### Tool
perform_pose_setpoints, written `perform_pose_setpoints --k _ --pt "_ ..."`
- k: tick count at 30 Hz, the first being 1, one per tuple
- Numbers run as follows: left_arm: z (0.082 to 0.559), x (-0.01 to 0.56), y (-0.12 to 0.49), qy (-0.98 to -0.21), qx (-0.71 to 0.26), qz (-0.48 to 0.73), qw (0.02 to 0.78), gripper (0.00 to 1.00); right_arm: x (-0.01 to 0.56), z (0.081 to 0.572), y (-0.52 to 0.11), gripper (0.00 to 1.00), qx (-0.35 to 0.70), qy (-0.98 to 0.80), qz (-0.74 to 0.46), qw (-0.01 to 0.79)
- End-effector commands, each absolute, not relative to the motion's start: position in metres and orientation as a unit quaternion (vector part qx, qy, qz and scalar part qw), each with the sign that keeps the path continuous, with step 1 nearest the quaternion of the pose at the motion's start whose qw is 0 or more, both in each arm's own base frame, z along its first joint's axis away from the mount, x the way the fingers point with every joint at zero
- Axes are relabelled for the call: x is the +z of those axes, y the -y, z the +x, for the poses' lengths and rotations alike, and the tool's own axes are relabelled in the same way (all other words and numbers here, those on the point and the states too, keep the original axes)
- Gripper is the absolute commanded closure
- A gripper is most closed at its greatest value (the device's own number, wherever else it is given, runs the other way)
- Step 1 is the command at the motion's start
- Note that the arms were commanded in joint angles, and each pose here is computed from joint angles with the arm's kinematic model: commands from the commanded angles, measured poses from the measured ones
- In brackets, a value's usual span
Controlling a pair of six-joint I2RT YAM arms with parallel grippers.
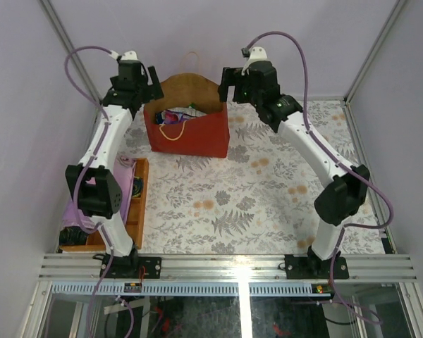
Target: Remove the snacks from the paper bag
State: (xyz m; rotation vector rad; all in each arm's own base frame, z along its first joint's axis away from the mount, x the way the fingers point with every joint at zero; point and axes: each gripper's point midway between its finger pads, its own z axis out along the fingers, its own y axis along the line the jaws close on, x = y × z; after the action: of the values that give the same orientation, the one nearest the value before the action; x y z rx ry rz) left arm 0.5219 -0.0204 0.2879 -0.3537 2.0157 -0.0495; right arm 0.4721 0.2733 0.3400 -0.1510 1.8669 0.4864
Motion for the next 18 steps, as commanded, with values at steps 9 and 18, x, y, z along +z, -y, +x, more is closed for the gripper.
perform_pose_setpoints --k 9,18 --pt "0.549 0.264 0.010 -0.851 0.032 -0.117 0.511 0.03 0.292 0.533 -0.298 0.31 0.124 -0.813 -0.146 0.551" --pt "0.534 0.264 0.009 -0.856 0.038 -0.111 0.503 0.50 0.287 0.540 -0.298 0.78 0.112 -0.818 -0.145 0.546"
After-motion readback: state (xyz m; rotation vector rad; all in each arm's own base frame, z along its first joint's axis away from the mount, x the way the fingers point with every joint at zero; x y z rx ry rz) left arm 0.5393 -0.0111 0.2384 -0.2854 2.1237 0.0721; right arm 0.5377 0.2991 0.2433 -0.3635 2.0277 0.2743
